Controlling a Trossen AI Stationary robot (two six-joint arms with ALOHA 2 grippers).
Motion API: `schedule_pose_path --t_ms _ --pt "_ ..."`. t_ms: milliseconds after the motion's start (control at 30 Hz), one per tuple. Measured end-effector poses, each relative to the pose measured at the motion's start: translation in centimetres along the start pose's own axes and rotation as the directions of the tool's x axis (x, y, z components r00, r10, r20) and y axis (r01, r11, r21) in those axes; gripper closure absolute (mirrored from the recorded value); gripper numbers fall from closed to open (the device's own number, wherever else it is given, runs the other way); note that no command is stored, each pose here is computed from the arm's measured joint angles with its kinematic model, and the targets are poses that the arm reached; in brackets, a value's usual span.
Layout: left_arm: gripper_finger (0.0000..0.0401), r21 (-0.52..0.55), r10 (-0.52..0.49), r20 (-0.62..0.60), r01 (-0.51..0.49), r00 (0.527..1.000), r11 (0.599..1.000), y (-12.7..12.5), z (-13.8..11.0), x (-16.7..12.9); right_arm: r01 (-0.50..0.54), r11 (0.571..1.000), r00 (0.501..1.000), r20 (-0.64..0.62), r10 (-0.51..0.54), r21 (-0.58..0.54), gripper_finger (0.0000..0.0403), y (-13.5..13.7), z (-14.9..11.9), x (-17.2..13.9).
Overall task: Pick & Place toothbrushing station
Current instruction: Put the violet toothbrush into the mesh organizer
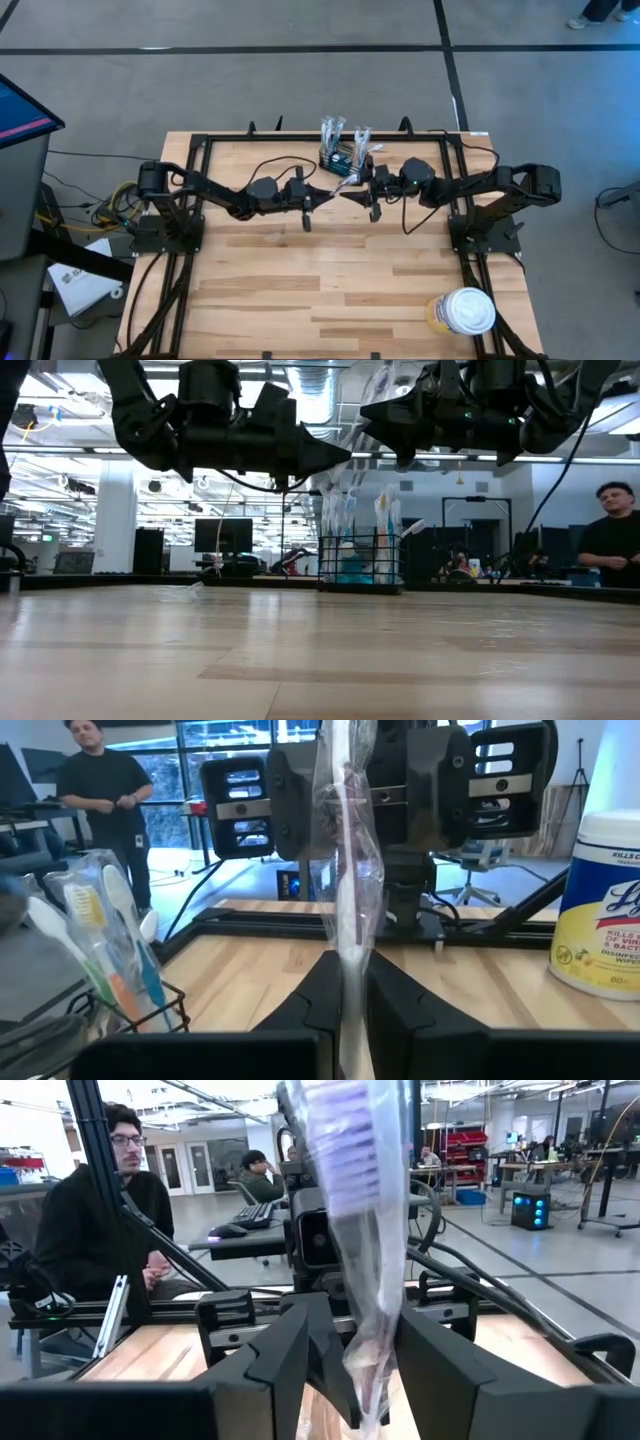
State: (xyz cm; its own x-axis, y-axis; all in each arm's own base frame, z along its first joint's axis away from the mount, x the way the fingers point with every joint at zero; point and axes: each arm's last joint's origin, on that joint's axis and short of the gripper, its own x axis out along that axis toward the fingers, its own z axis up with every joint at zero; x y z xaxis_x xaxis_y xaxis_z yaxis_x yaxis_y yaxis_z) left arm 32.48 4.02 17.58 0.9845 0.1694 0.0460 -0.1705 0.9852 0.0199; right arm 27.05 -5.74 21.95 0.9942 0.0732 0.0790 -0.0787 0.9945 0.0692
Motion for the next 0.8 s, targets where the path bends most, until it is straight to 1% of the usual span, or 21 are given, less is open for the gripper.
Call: schedule_pose_path --t_ms 367,533,700,800 --pt "0.0387 0.000 0.002 -0.007 -0.002 1.000 1.000 0.07 -0.06 0.00 0.037 0.999 0.999 0.014 -0.037 -0.007 0.0282 -0.98 0.26 -0.33" --pt "0.0387 0.000 0.001 -0.007 -0.001 1.000 1.000 0.06 -0.06 -0.01 0.034 0.999 0.999 0.035 -0.034 -0.012 0.0292 -0.94 0.47 -0.33" --pt "0.0387 0.000 0.001 -0.008 -0.001 1.000 1.000 0.06 -0.07 -0.02 0.031 0.999 0.997 0.066 -0.029 -0.022 0.0313 -0.89 0.81 -0.34" --pt "0.0387 0.001 0.001 -0.010 -0.001 1.000 1.000 0.06 -0.10 -0.03 0.031 0.999 0.998 0.064 -0.030 -0.021 0.0338 -0.90 0.78 -0.35"
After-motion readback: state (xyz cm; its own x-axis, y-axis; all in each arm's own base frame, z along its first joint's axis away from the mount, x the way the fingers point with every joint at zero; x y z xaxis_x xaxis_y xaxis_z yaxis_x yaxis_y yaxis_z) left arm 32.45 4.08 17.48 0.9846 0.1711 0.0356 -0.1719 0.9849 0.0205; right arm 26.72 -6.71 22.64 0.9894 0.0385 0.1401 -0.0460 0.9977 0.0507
